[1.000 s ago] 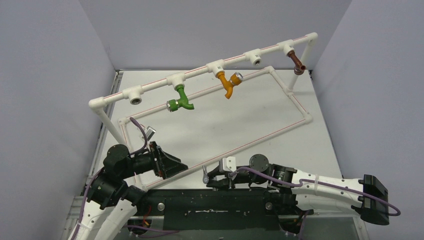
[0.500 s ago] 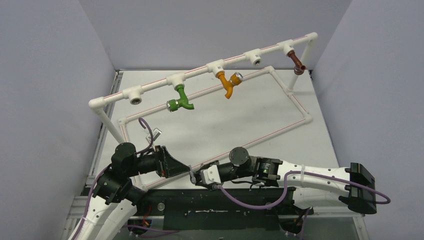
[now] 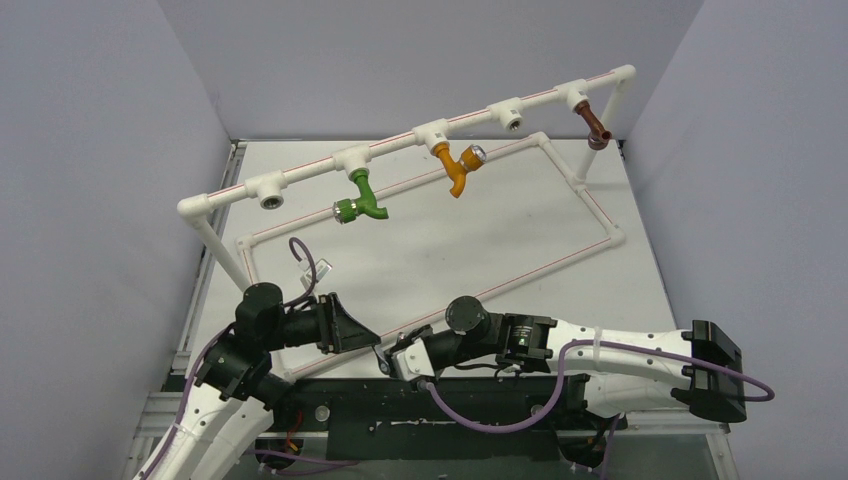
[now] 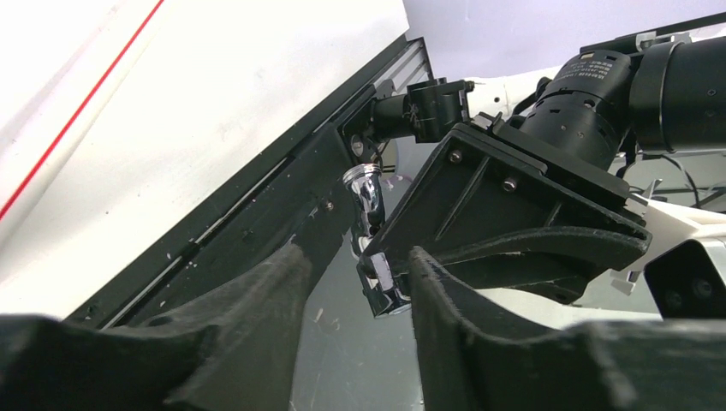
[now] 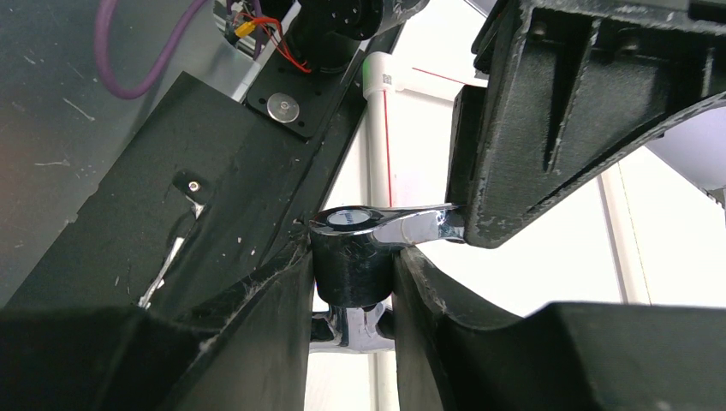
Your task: Install the water faucets
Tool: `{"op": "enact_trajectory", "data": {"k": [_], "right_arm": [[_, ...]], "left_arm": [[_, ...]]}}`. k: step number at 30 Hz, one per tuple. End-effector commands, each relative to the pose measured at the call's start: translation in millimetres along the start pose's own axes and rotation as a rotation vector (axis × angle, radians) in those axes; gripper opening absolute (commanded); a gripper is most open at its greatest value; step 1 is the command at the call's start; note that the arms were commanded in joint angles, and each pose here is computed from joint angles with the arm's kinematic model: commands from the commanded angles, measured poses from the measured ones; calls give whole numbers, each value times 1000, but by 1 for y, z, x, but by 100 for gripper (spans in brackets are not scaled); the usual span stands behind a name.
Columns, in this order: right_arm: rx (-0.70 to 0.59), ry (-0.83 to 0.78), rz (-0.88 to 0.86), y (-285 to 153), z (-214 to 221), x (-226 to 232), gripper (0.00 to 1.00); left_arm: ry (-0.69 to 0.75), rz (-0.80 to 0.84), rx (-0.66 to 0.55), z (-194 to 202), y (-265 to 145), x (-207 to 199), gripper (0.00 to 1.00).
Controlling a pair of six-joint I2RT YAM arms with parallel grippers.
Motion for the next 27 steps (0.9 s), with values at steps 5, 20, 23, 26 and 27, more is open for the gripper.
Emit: {"op": "enact_trajectory", "data": {"k": [5, 20, 23, 26, 27], "right_arm": [[-67, -74, 59, 4, -24, -22, 0], [23, -58, 102, 15, -14, -36, 0], [25, -50, 94, 16, -16, -34, 3], [27, -35, 87, 15, -16, -32, 20], [24, -32, 89, 14, -17, -32, 27]], "left_arm": [[27, 69, 28, 1, 2, -10, 31], [40, 93, 66, 7, 2, -8, 0], [51, 75, 58, 7, 1, -6, 0], [68, 49, 55, 7, 1, -3, 0], [72, 42, 56, 7, 1, -2, 0]]}}
Point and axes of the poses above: each gripper's point midway between its finger pads, its own y axis out along the fingers, its own x axis along the line the jaws close on, z = x × y, the point moved 2 cm from there along -y, back along the fingers, and after that the axes turned 7 degrees about -y, right-handed, at the moved point
